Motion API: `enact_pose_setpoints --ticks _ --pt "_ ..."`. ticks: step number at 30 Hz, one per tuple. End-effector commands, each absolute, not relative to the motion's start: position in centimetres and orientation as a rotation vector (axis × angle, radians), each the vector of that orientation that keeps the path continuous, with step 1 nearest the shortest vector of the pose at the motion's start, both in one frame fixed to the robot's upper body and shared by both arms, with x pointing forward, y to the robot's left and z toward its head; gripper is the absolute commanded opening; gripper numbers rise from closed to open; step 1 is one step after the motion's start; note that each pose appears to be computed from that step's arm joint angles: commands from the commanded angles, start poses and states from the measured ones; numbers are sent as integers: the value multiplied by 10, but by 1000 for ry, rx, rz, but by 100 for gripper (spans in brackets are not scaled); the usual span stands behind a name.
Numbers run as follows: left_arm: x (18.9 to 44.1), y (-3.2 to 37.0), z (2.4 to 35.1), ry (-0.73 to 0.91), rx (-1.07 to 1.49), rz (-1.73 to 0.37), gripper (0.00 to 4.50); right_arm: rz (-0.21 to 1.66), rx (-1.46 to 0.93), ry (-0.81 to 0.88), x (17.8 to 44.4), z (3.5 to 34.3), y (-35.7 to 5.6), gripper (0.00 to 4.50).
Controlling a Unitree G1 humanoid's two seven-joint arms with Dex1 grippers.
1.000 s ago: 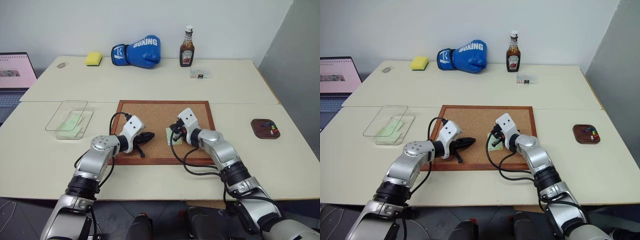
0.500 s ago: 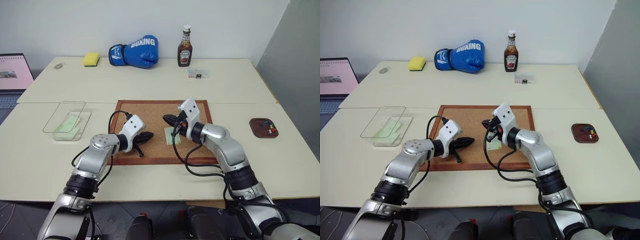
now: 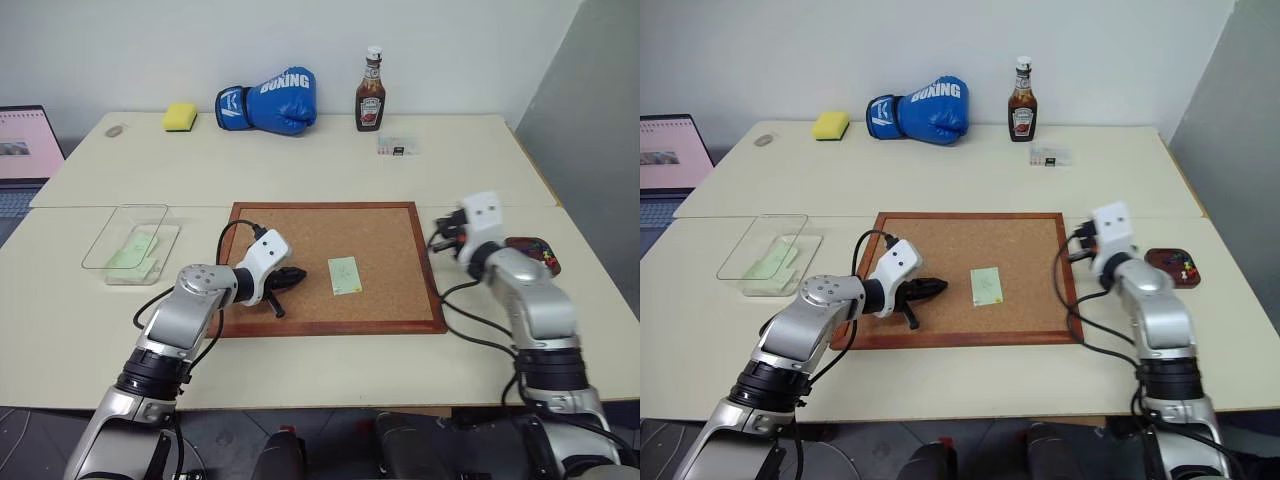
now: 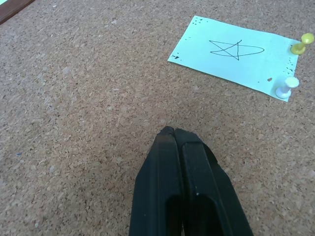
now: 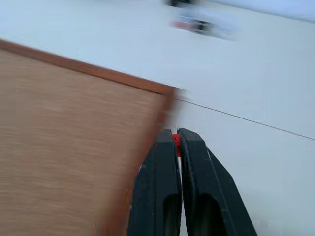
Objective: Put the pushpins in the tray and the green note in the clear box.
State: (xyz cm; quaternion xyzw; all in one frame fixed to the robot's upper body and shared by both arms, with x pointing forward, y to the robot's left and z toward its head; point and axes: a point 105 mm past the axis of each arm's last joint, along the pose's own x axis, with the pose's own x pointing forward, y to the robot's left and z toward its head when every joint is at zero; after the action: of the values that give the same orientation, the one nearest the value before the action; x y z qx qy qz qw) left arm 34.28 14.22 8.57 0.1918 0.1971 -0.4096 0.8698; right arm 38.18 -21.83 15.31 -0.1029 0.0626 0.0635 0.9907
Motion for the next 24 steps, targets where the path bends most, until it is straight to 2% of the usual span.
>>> enact_pose_setpoints --ticks 1,7,10,19,24 --pt "334 152 40 587 376 -811 0 -75 -221 117 373 164 -273 5" --pt "348 157 45 532 440 -762 0 -96 -215 194 372 144 -295 5" --pt "357 157 56 472 440 -750 0 -127 -139 221 372 138 -306 5" --pt "352 158 53 475 431 -760 0 -153 -102 271 371 123 -313 5" --pt "355 160 55 467 435 -748 0 -171 -115 270 373 123 -320 103"
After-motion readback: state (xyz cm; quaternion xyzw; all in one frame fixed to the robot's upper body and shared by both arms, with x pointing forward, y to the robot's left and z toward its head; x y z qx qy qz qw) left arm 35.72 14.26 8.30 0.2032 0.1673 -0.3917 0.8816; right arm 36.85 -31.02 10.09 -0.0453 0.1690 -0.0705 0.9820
